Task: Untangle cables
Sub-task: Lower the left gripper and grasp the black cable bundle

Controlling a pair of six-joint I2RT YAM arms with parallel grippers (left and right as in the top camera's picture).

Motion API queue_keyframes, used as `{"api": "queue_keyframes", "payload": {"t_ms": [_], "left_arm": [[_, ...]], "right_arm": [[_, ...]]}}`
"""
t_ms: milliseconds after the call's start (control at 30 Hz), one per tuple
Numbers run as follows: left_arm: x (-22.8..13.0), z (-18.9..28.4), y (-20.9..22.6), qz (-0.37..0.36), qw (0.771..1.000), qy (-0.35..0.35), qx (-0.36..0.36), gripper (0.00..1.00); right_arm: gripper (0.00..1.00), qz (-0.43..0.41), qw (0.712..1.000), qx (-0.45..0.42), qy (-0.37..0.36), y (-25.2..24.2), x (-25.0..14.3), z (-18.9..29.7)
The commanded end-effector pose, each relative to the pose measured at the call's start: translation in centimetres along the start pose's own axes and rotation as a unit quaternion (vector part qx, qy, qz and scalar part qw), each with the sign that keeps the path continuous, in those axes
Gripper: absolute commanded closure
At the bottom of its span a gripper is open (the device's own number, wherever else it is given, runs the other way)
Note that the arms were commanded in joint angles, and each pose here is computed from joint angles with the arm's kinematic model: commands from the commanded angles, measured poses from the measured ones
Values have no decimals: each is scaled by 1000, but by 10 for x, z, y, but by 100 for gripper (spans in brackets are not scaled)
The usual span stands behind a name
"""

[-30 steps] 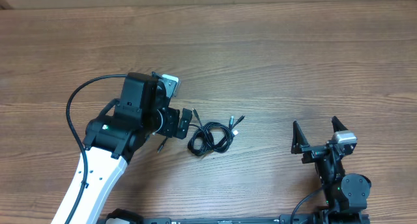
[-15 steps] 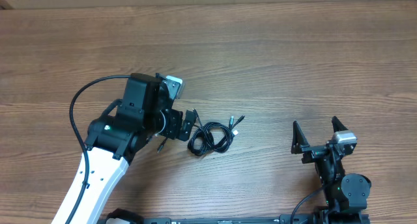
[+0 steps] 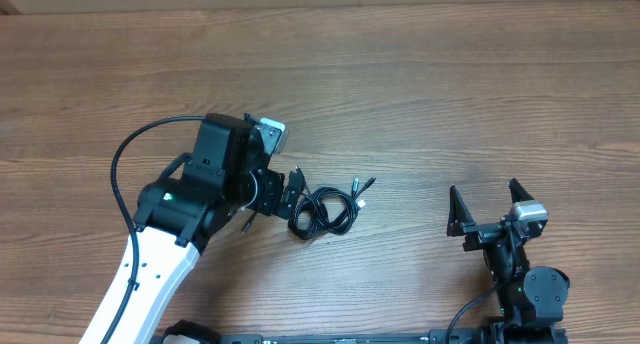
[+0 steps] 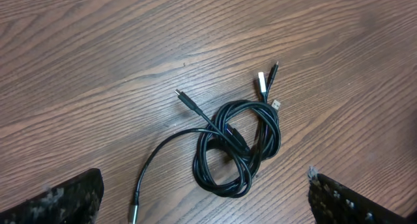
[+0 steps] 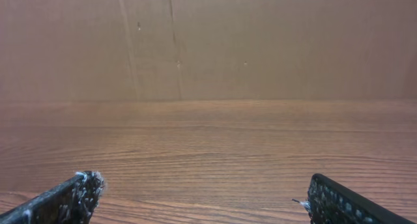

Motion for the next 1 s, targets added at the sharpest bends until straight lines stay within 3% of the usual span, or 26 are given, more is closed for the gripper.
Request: {"api": "queue_keyframes", "payload": {"t_ms": [0, 967], "left_arm": [[7, 4, -4, -16, 1000, -11, -8, 0], [5, -18, 1, -19, 999, 29, -6, 0]], "right_arm": [[0, -2, 1000, -3, -1, 0, -2, 0], [0, -2, 1000, -3, -1, 0, -2, 0]]}}
Point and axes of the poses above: each gripper's point midway between its finger pads, its own z axis back along the fingers, its own y axis along the line the jaws close on, x = y × z, the point moved 9 cm from there along z, back along the fingers, and after that the axes turned 2 degrees about z, right-handed, at the moved point
